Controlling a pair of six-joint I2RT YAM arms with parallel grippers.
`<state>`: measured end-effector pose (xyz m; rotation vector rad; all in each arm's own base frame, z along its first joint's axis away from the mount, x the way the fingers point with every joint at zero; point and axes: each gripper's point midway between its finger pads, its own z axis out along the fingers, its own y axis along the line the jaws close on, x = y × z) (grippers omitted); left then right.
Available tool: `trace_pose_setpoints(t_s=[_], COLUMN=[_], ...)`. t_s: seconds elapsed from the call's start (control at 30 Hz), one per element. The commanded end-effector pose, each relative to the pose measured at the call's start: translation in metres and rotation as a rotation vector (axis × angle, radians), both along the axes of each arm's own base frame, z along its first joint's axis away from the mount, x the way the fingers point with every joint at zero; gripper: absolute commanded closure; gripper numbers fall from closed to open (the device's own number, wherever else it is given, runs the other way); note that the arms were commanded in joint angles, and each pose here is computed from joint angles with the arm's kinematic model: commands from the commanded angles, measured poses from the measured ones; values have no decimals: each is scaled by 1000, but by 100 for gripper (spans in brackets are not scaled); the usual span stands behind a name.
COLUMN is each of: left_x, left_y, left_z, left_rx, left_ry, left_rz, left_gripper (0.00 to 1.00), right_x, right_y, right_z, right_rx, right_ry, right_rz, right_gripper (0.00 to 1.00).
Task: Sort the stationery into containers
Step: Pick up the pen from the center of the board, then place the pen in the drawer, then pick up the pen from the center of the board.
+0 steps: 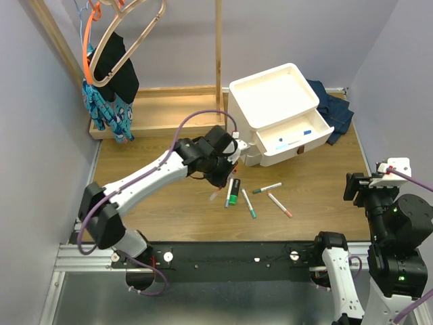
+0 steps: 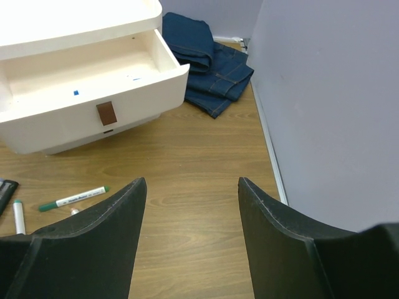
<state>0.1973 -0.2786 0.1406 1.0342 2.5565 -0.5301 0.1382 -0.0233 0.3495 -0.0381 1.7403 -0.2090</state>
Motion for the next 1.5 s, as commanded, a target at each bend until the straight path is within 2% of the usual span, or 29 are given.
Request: trace_pose_setpoints(t_s=[0.0, 0.13, 0.2, 0.23, 0.37, 0.57, 0.83, 0.9, 0.97, 1.0, 1.1, 1.2, 1.23, 1.3, 1.33, 1.37, 1.43, 1.47], left_x=[-21, -21, -14, -3, 35, 84, 121, 129, 135, 135, 130, 119, 113, 113, 105, 104, 96, 91], left_y=[-23, -58, -74, -89, -120, -165, -195, -197, -198, -198, -193, -177, -161, -143, -125, -116, -82, -69], left_z=[80, 149, 170, 189, 218, 222, 178, 178, 175, 175, 194, 230, 259, 256, 273, 247, 244, 200], left_rx=[-218, -310, -306, -319, -295, -267, -230, -236, -221, -222, -246, -274, -295, -254, -265, -218, -201, -117], left_ry=[-161, -388, -509, -567, -705, -809, -803, -807, -810, -811, -829, -888, -940, -952, -974, -924, -885, -804], left_rz=[-394, -570, -614, -614, -585, -530, -507, -478, -455, -448, -423, -391, -359, -321, -286, -265, -126, -115], left_gripper=[100, 100, 100, 100, 100, 100, 100, 99, 85, 73, 55, 45, 44, 36, 36, 35, 34, 34], right_x=[2, 3, 4, 5, 10, 12, 11, 11, 11, 12, 13, 14, 15, 15, 17, 18, 20, 21], right_y=[3, 5, 4, 3, 1, -1, -10, -10, -11, -10, -10, -9, -9, -9, -8, -8, -7, -6], right_z=[4, 2, 4, 5, 8, 8, 4, 4, 2, 1, -1, -4, -4, -7, -12, -13, -15, -16], right_rx=[11, 38, 45, 45, 57, 52, 41, 40, 39, 39, 42, 43, 43, 47, 52, 53, 53, 54], right_ry=[-55, -70, -85, -90, -103, -101, -88, -84, -76, -71, -65, -57, -56, -50, -40, -37, -30, -26], right_rz=[11, 12, 5, 2, -14, -21, -71, -72, -74, -70, -66, -65, -63, -61, -57, -54, -47, -45], right_gripper=[32, 32, 32, 32, 32, 32, 32, 32, 32, 32, 32, 32, 32, 32, 32, 32, 32, 32])
